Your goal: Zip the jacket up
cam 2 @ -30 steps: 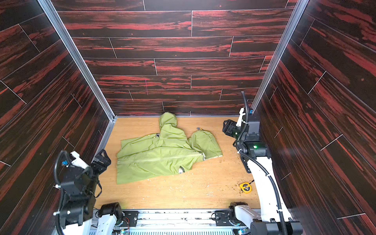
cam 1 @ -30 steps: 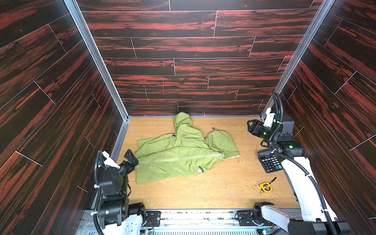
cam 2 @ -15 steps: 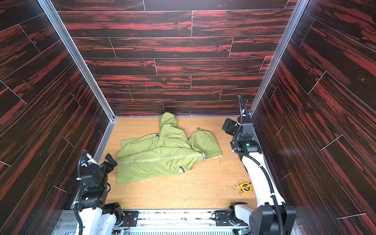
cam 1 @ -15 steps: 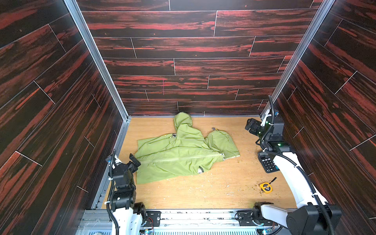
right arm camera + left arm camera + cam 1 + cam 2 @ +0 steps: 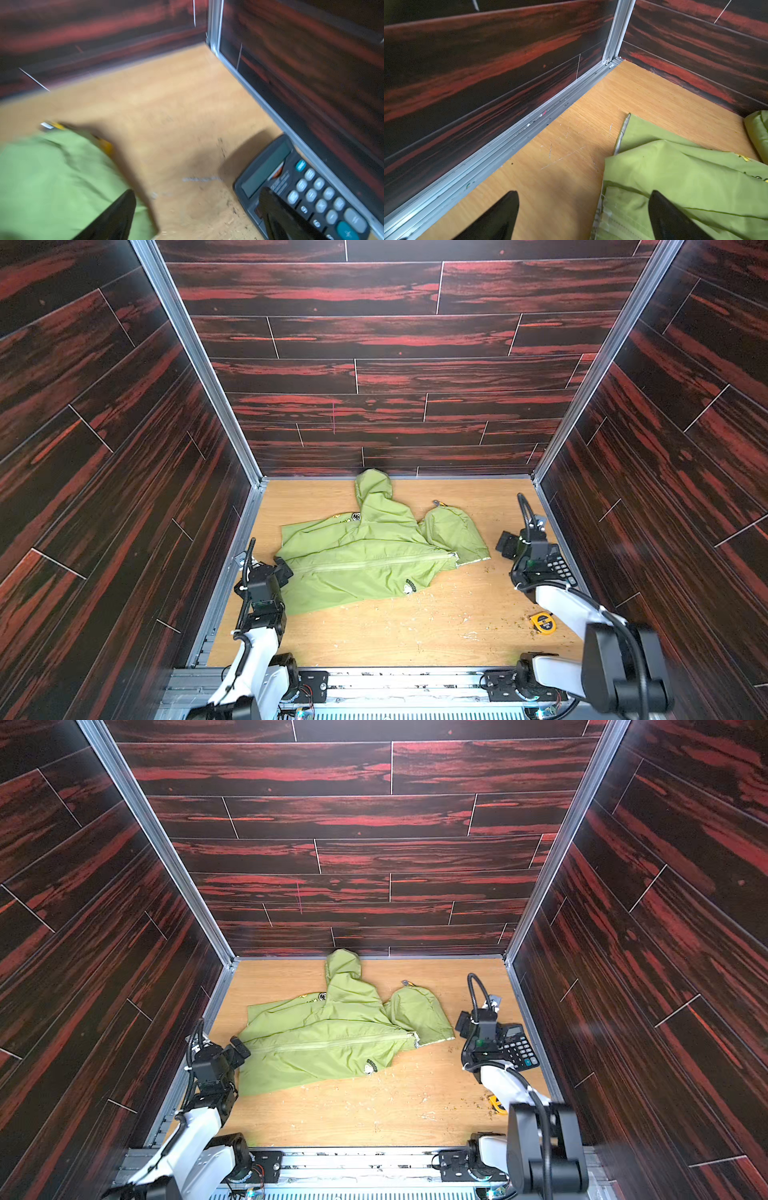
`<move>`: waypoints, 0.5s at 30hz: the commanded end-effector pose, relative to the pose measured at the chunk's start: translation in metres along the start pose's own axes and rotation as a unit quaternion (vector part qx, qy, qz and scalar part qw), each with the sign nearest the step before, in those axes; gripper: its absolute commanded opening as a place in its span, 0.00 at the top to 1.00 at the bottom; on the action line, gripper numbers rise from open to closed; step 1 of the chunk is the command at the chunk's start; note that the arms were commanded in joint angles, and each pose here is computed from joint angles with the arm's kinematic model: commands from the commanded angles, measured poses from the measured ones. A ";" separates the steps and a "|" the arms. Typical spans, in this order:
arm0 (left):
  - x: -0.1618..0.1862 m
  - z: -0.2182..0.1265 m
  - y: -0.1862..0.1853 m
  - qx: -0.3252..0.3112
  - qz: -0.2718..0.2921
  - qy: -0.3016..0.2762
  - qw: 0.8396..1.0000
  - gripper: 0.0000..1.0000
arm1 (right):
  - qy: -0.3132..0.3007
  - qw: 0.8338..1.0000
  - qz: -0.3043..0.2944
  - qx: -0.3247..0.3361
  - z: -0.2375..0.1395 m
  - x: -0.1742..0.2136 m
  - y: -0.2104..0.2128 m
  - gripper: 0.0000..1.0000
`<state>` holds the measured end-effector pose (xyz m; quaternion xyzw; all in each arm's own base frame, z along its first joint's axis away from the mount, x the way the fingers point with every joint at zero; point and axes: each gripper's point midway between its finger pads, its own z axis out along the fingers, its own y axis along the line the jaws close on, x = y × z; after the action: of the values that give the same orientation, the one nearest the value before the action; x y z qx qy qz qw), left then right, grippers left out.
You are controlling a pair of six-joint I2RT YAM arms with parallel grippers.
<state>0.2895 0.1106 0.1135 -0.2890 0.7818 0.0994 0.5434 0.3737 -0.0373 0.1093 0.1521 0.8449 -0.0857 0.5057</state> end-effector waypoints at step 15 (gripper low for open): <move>0.009 0.064 -0.098 0.106 0.117 -0.020 0.987 0.00 | -0.144 0.987 -0.012 -0.067 0.008 -0.020 0.005 0.01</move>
<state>0.3747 0.0659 0.0733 -0.1716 0.8183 0.0807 0.5426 0.3882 -0.0416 0.0986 0.1035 0.8035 -0.0645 0.5827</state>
